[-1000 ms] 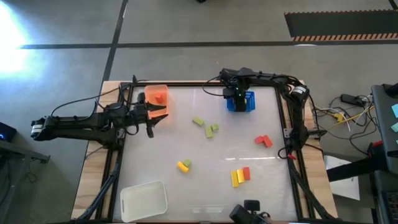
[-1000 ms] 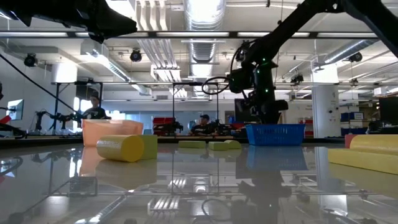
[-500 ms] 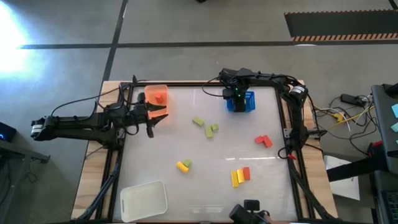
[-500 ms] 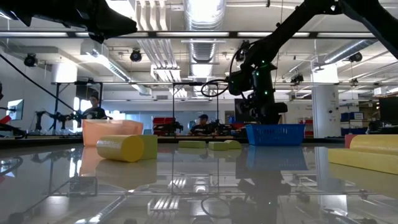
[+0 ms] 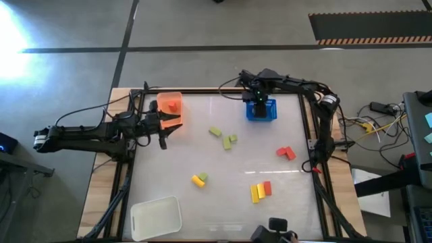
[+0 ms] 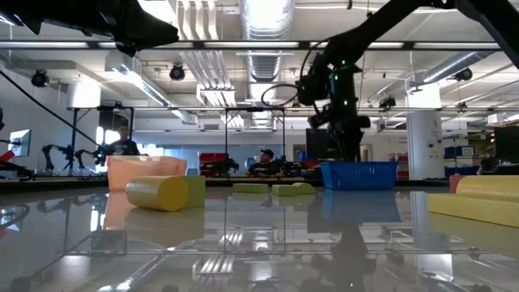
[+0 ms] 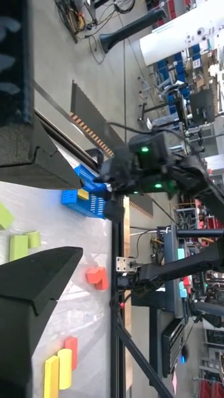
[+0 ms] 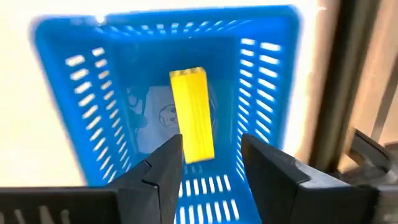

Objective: Sort & place blocks by color
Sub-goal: Put the green wooden block into the white bin

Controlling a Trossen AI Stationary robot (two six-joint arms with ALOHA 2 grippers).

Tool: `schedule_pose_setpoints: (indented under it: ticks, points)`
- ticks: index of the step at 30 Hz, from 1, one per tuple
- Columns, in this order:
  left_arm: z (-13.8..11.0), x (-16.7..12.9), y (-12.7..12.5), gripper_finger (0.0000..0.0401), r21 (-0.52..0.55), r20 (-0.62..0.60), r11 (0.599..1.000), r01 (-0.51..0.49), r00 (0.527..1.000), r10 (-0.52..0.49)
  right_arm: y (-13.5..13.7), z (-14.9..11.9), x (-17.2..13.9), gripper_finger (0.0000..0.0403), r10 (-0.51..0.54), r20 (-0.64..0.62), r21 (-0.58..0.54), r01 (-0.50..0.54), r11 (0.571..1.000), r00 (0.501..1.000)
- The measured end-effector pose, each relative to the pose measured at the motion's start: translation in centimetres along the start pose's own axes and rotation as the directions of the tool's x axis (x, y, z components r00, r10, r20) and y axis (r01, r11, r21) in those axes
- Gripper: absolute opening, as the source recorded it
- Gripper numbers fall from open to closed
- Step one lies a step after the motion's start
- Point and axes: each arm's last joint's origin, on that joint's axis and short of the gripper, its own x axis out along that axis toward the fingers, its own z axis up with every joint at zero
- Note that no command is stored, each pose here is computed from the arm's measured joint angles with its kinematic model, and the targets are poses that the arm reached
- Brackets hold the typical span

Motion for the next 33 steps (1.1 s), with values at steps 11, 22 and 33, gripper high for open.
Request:
schedule_pose_setpoints:
  ticks: [11,22,33]
  points:
    - [0.0,0.0,0.0,0.0144,-0.005,0.001,1.0,0.001,1.0,-0.001,3.6,0.1,-7.5,0.0108,-0.069,0.234,0.232,0.013,0.973,0.97]
    - [-0.3,0.5,-0.1,0.0144,-0.038,-0.024,0.999,0.003,1.0,-0.004,12.5,1.8,-7.5,0.0055,-0.023,0.576,0.093,-0.038,0.995,0.817]
    - [1.5,4.2,-0.9,0.0144,-0.078,-0.179,0.994,0.076,0.98,-0.089,18.5,0.0,-7.2,0.0044,-0.005,0.851,-0.036,0.068,0.997,0.525]
